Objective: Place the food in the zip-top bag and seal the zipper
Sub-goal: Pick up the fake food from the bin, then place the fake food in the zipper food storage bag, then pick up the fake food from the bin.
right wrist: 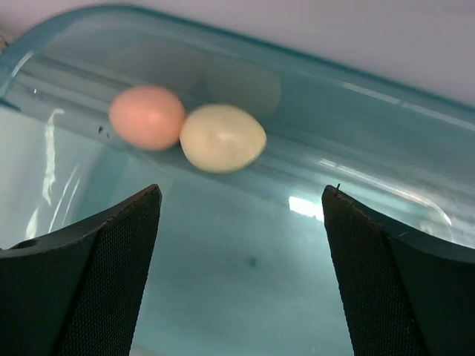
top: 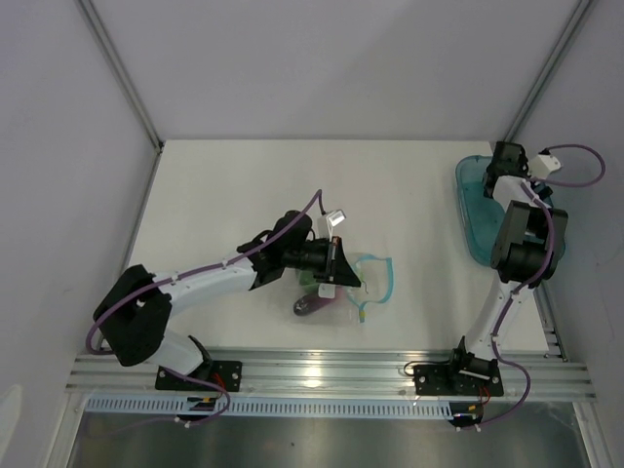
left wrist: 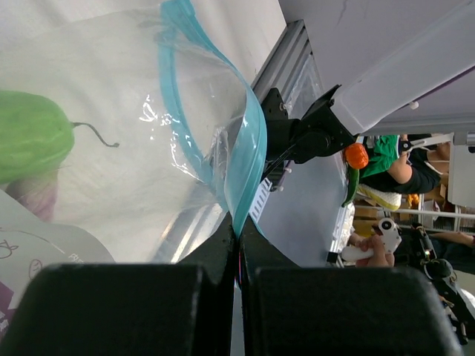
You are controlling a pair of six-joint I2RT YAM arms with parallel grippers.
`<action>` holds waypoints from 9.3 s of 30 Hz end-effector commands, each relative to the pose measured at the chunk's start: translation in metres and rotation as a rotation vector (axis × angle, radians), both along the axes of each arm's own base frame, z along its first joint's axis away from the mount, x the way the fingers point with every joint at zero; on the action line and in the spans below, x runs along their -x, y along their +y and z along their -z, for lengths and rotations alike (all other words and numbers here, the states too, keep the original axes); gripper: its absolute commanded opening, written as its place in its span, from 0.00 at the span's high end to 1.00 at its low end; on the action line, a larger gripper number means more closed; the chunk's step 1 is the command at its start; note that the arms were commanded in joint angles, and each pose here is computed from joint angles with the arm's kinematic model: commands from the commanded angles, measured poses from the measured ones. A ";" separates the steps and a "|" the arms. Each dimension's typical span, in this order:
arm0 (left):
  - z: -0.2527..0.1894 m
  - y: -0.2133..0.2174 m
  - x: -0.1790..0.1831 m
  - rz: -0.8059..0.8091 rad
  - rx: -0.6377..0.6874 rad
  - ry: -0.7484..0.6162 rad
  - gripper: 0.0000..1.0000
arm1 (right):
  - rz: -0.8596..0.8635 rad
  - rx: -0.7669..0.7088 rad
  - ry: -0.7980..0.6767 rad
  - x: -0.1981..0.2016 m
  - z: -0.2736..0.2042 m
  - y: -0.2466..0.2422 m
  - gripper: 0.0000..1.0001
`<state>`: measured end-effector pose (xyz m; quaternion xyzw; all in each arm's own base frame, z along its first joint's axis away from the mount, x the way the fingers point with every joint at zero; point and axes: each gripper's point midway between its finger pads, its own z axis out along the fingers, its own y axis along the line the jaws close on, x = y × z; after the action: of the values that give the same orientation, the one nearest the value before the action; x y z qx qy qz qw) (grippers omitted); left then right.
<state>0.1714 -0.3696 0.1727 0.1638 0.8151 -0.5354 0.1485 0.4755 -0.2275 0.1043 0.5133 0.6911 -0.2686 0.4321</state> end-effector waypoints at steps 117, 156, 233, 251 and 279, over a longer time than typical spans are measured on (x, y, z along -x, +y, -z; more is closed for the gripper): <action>-0.035 -0.016 -0.002 0.040 0.135 0.037 0.99 | -0.573 -0.062 0.060 0.062 -0.099 0.173 1.00; -0.074 0.003 0.012 0.050 0.149 -0.055 1.00 | -1.758 -0.618 -0.039 0.310 -0.077 0.455 0.58; -0.024 -0.005 0.015 0.132 0.160 0.088 0.99 | -0.127 0.062 0.031 -0.036 -0.026 0.052 0.02; -0.004 -0.015 -0.003 0.125 0.139 0.193 0.99 | -0.148 0.267 0.311 -0.066 0.010 -0.004 0.00; 0.019 -0.028 -0.014 0.124 0.079 0.260 0.99 | -0.281 0.309 0.440 -0.094 0.034 -0.044 0.04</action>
<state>0.1816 -0.3936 0.1423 0.1209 0.8045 -0.5814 0.0073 0.5629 -0.2655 0.0632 0.2714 0.7876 -0.4118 0.3693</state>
